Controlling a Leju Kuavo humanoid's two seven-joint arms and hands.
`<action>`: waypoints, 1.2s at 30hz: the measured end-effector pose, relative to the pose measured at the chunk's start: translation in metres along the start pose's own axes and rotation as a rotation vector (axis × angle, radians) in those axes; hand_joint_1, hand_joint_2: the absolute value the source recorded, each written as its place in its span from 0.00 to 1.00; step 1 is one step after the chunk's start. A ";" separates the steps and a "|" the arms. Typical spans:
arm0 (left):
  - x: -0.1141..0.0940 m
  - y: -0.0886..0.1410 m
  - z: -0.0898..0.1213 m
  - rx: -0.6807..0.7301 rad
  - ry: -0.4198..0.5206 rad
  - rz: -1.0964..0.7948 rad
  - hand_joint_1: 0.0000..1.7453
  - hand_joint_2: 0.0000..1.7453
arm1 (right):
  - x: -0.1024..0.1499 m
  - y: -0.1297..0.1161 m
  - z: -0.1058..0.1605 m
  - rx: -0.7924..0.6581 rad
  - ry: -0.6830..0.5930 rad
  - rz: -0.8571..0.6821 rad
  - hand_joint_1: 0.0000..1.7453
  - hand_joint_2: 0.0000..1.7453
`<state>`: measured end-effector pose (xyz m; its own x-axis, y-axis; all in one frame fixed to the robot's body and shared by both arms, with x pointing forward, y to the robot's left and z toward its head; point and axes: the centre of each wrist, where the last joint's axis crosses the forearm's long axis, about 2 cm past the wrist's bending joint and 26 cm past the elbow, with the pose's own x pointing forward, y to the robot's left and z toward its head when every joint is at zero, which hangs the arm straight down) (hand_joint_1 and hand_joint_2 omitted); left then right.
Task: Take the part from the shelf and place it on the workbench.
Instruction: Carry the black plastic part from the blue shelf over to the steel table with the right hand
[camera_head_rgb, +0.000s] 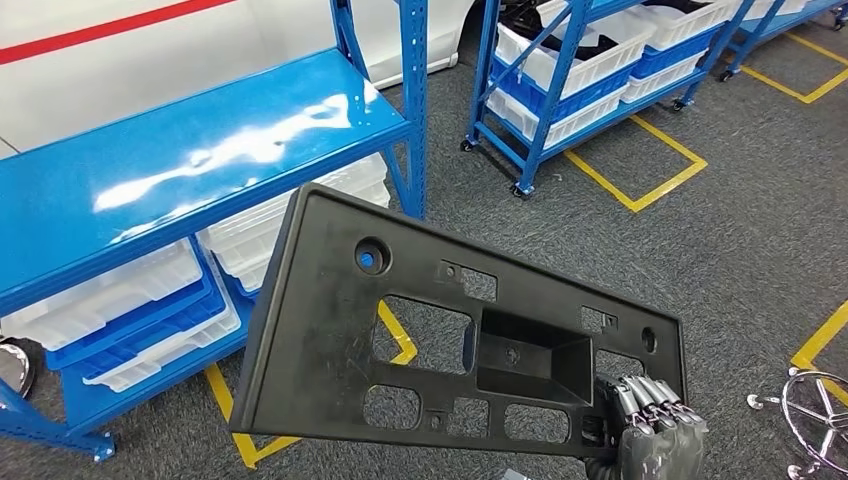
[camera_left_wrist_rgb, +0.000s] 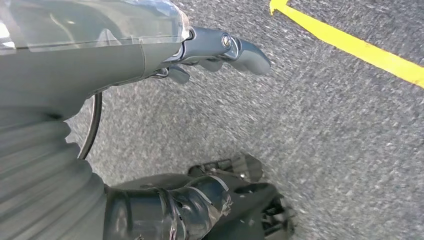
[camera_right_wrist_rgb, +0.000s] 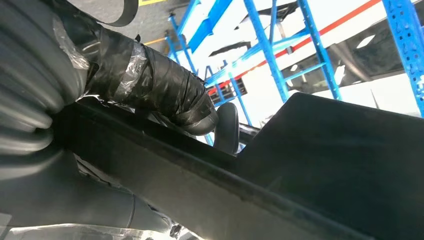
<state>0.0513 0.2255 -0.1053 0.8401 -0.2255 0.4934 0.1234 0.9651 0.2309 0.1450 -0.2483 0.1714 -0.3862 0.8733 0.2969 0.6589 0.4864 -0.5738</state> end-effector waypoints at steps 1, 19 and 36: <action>0.000 0.000 0.000 0.000 -0.001 0.000 0.00 1.00 | 0.000 -0.001 0.001 -0.001 0.005 0.002 1.00 1.00; 0.002 0.000 -0.001 0.003 -0.006 0.004 0.00 1.00 | -0.004 -0.003 0.001 -0.032 0.032 0.002 1.00 1.00; -0.001 0.000 0.000 0.013 0.009 0.008 0.00 1.00 | -0.002 -0.004 0.002 -0.088 0.020 -0.050 1.00 1.00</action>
<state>0.0504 0.2258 -0.1054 0.8456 -0.2165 0.4879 0.1097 0.9651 0.2379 0.1419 -0.2515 0.1714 -0.4077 0.8477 0.3393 0.6938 0.5292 -0.4884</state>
